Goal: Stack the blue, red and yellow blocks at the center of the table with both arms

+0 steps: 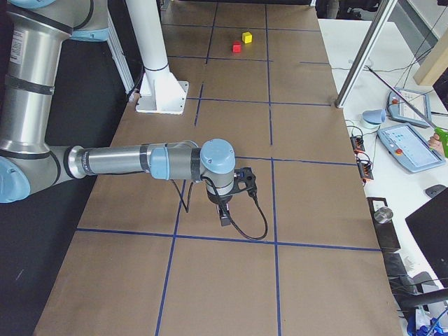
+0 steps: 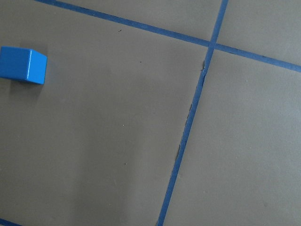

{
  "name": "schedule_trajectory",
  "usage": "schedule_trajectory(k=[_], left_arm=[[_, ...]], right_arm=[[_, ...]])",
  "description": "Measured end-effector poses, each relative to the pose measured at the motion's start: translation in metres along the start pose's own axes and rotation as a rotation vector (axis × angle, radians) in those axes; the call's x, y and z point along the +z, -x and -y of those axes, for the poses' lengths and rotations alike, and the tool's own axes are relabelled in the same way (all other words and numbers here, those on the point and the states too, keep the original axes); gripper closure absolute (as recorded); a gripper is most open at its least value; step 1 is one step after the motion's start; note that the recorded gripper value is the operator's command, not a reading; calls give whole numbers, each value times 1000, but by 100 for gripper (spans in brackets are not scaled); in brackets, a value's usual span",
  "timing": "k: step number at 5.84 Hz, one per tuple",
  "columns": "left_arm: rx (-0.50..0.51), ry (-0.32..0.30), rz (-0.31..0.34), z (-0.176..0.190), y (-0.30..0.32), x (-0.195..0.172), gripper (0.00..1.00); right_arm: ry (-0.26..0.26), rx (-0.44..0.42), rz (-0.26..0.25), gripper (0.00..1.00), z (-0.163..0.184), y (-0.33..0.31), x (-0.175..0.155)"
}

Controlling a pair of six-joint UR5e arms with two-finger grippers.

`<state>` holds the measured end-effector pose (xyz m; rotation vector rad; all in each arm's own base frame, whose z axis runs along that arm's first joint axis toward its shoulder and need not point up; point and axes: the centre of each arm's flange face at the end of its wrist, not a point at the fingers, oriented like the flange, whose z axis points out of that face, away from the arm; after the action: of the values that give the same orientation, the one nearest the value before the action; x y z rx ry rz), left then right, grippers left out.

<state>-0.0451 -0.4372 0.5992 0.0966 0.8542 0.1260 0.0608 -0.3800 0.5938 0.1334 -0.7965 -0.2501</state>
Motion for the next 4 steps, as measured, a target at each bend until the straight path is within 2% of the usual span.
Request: schedule_trajectory(k=[4], left_arm=[[-16, 32, 59, -10, 11, 9, 0]], right_arm=[[0, 2, 3, 0, 0, 0, 0]])
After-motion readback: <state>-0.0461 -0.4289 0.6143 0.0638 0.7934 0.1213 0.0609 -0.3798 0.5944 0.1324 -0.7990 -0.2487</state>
